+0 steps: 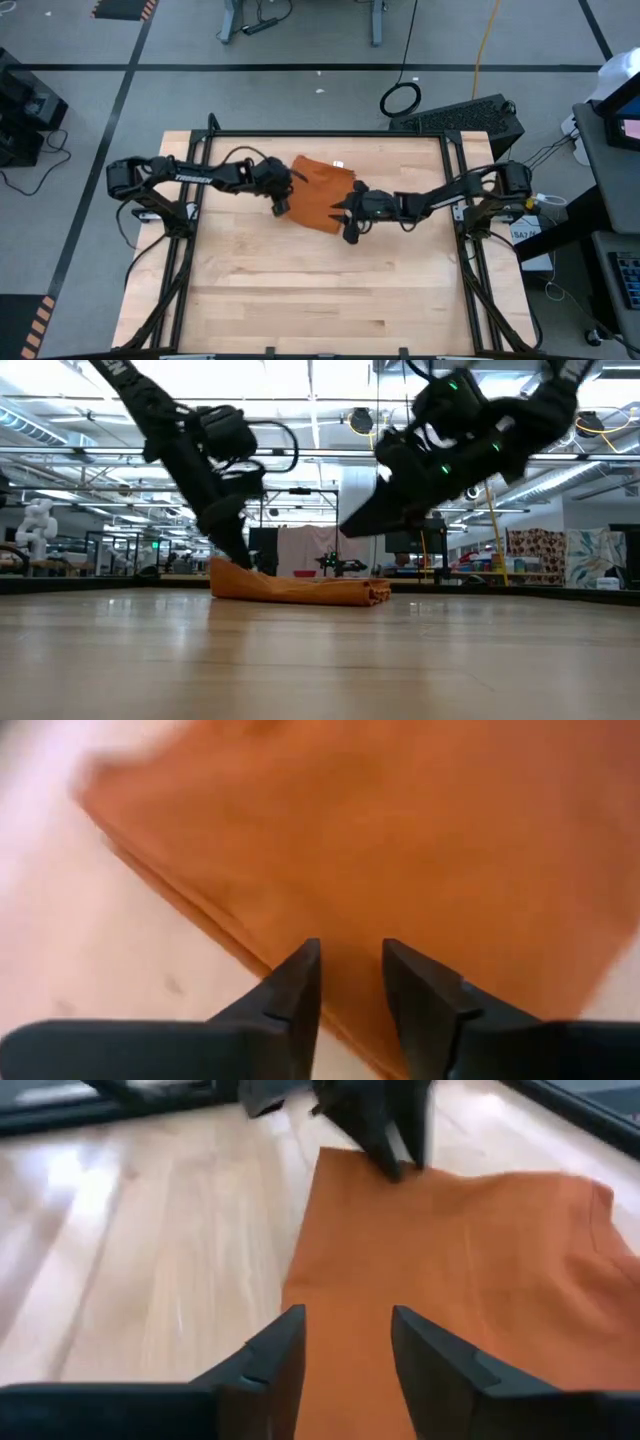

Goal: Roll towel
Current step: Roll the brown towel

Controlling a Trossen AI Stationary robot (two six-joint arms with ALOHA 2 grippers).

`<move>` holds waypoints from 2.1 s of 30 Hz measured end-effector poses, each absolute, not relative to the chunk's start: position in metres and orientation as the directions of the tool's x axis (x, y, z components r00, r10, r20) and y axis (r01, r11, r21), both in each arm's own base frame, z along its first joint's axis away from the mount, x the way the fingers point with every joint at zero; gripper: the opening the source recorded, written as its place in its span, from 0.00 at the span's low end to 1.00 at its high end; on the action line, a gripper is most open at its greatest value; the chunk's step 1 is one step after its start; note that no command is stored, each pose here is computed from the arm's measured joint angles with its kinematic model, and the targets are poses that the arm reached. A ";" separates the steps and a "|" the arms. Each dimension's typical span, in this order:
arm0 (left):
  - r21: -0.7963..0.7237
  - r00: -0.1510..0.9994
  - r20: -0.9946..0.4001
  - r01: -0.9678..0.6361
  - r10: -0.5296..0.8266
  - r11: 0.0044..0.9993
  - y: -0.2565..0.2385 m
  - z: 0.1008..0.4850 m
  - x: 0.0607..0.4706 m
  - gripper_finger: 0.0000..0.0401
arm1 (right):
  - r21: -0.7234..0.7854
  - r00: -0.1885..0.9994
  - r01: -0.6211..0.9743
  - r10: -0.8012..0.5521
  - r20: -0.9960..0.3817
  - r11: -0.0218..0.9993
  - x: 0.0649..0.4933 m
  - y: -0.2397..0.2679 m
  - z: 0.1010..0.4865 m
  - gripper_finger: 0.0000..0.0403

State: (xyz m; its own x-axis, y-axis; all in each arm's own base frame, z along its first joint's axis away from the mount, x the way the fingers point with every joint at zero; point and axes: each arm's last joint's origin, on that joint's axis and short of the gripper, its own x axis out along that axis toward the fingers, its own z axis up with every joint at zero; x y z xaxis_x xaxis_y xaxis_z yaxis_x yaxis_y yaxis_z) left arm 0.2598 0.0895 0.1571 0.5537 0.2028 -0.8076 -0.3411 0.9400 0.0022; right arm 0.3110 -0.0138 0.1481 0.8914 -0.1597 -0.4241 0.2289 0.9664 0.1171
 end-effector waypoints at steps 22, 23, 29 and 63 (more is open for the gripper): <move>0.013 0.731 -0.672 -0.149 0.119 0.989 0.066 0.180 0.252 0.17 | 0.227 0.934 0.180 -0.095 -0.343 0.957 0.317 -0.010 0.103 0.01; 0.035 0.750 -0.650 -0.126 0.118 0.991 0.066 0.179 0.253 0.17 | 0.221 0.945 0.169 -0.094 -0.314 0.960 0.317 -0.010 0.112 0.01; -0.008 0.649 -0.753 -0.165 0.103 0.986 0.069 0.136 0.245 0.17 | 0.148 0.980 0.125 -0.098 -0.174 0.981 0.325 -0.010 0.141 0.00; -0.032 0.674 -0.730 -0.202 0.115 0.979 0.084 0.107 0.259 0.17 | 0.021 0.963 0.040 -0.033 -0.266 0.999 0.344 0.025 0.153 0.00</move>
State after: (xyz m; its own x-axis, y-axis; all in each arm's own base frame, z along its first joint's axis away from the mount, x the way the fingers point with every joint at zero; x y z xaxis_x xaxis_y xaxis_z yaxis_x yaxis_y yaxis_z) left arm 0.2589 0.0837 0.1067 0.6737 0.1154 -0.7299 -0.2024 0.9788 -0.0320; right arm 0.3444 0.0249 0.1531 0.9634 -0.0333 -0.2661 0.0404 0.9990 0.0211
